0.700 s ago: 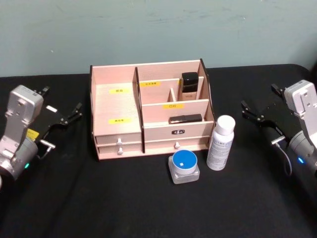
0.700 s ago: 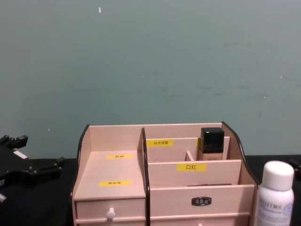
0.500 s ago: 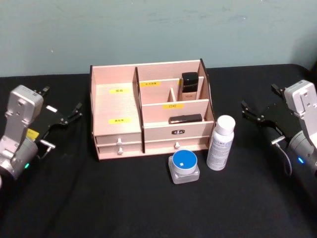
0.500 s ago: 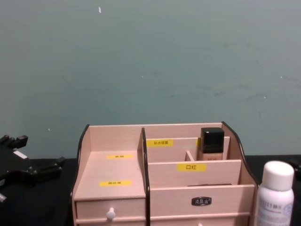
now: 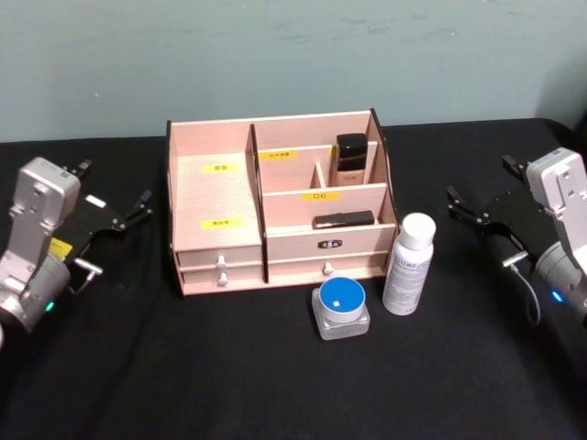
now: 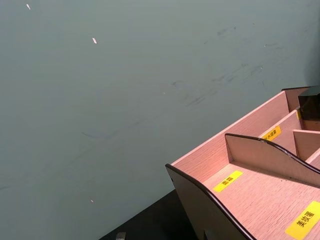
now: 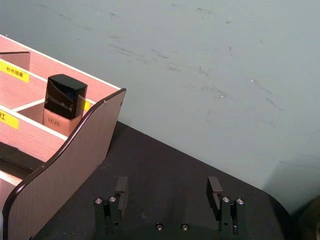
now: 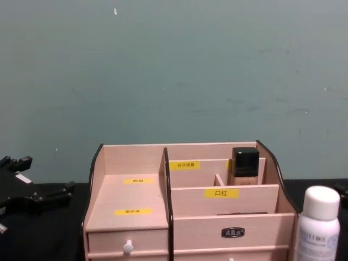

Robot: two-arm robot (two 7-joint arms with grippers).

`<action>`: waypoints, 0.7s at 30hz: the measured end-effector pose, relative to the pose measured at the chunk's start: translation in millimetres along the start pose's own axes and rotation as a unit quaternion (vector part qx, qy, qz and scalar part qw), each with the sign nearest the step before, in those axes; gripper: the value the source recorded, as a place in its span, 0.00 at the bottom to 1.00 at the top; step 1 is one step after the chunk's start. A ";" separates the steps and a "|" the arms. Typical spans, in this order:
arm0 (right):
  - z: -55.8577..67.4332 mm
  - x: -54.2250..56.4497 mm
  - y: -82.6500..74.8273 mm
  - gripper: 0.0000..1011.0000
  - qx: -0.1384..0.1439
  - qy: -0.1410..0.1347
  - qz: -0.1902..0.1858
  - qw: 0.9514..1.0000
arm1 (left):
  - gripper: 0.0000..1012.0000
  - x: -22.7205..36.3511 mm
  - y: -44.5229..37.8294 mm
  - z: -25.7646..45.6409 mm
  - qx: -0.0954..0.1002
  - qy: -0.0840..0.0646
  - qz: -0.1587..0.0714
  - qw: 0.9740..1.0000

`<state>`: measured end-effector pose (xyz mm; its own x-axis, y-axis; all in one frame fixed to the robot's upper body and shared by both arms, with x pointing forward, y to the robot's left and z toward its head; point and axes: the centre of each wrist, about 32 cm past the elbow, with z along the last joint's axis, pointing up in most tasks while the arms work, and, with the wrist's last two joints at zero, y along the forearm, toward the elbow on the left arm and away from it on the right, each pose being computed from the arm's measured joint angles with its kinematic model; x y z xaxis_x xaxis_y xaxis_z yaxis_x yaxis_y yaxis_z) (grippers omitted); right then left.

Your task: Pick up the facial cleanser and watermelon frost from the table and place them into the tiered storage box.

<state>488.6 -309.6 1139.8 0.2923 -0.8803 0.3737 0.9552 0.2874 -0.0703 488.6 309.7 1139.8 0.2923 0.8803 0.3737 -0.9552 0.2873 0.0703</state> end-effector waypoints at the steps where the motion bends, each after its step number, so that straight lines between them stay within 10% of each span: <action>1: 0.0 0.0 0.0 0.99 0.000 0.000 0.000 1.000 | 1.00 0.0 0.0 0.0 0.000 0.000 0.000 1.000; 21: 0.0 0.0 0.0 0.99 0.000 0.000 0.000 1.000 | 1.00 0.0 0.0 0.0 0.000 0.000 0.000 1.000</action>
<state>488.6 -309.6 1139.8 0.2923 -0.8803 0.3737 0.9552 0.2873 -0.0703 488.6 309.7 1139.8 0.2922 0.8803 0.3738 -0.9553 0.2872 0.0703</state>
